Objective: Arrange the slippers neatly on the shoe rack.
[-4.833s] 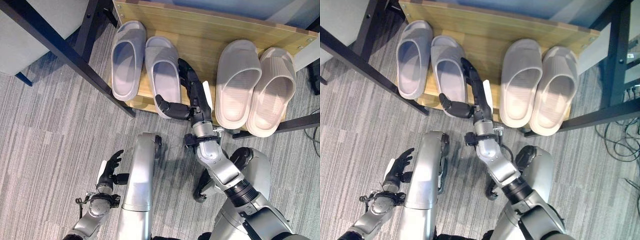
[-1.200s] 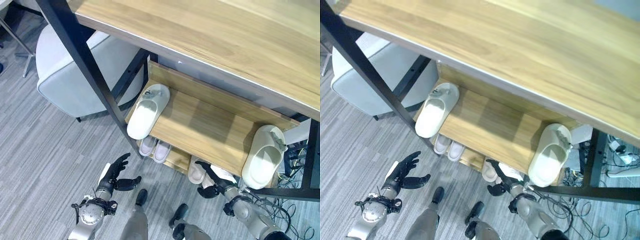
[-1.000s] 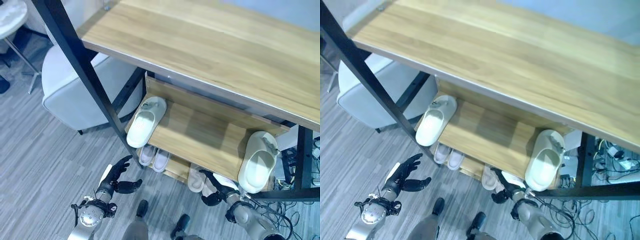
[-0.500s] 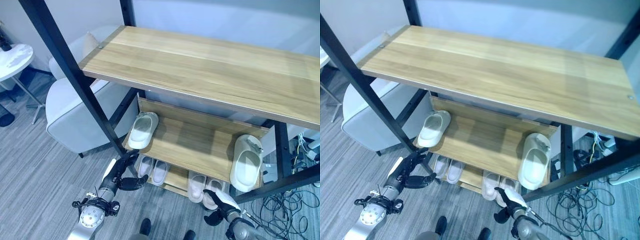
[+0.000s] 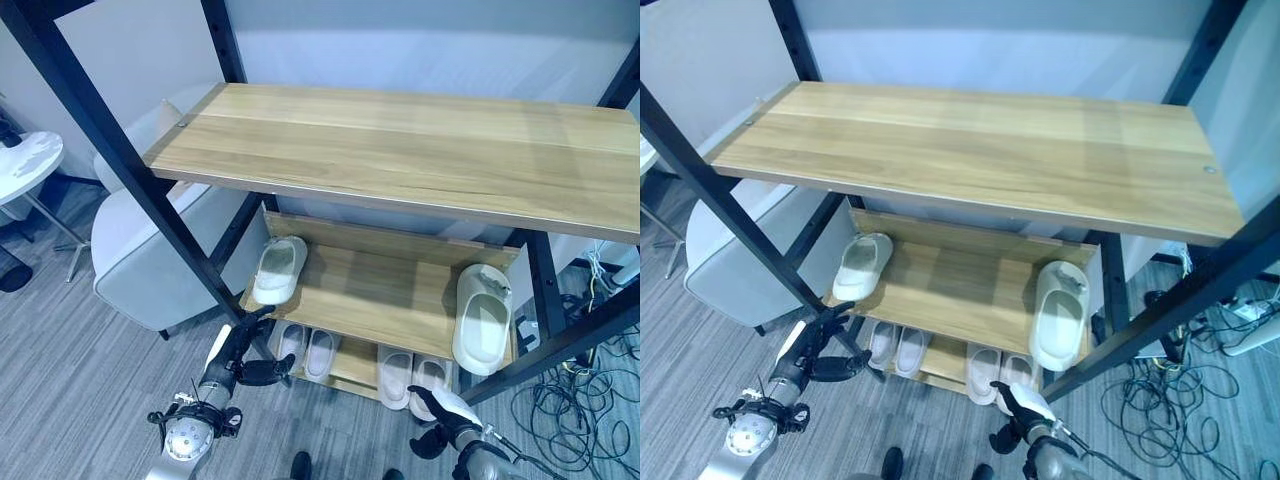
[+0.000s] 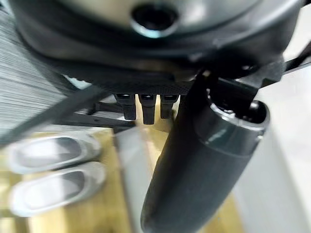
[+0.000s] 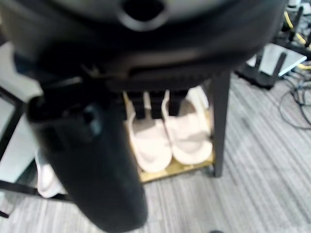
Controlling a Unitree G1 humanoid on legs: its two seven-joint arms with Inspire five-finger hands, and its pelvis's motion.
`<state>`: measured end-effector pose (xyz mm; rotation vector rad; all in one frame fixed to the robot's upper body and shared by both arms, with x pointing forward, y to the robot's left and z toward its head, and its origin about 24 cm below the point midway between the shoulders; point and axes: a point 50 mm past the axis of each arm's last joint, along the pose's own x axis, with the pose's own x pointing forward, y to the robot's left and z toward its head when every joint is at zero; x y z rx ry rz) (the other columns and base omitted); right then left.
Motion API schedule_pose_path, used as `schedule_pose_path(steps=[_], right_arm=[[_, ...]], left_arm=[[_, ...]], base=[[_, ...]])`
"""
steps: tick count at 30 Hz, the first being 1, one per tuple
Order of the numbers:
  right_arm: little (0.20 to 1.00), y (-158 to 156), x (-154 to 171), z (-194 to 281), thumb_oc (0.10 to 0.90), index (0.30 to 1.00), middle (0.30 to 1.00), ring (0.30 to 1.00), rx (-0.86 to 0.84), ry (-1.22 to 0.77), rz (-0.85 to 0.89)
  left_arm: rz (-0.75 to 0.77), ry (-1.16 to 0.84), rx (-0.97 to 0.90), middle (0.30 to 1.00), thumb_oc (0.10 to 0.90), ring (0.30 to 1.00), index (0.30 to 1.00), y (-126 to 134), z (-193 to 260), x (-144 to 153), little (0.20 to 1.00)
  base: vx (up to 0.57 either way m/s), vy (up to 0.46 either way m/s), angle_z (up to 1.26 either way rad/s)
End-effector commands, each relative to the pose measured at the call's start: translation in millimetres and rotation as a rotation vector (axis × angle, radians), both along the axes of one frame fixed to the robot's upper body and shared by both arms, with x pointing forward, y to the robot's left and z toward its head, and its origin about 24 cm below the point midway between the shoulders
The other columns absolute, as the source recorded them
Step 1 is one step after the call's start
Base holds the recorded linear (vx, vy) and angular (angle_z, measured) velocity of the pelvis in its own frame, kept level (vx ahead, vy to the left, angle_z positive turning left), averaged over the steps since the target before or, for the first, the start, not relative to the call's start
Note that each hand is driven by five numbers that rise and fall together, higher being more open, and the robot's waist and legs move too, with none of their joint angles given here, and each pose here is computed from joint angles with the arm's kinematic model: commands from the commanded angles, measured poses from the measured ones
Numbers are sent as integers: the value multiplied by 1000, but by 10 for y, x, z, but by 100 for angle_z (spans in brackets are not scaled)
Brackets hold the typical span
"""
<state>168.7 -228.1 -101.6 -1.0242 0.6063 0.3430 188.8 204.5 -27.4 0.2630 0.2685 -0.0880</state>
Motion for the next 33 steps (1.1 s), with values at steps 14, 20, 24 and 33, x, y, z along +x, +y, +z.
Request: schedule_pose_path(steps=[14,20,24,33], right_arm=[[900,-58,258,241,800,900,900,900,-18,-112,43],[900,-82,224,215,800,900,900,900,-20,-90,31],[900,-82,204,182,800,900,900,900,-24,-66,31],[900,-9,227,146,800,900,900,900,-14,-67,33]], left_arm=[[54,-114,-10,900,800,900,900,167,221,-17,900],[63,-260,-146,900,800,900,900,231,610,-79,900],[38,-351,-182,900,800,900,900,229,840,-57,900],[-1,-526,-103,900,800,900,900,52,1121,231,900]], base=[[0,0,0],[0,0,0],[0,0,0],[0,0,0]])
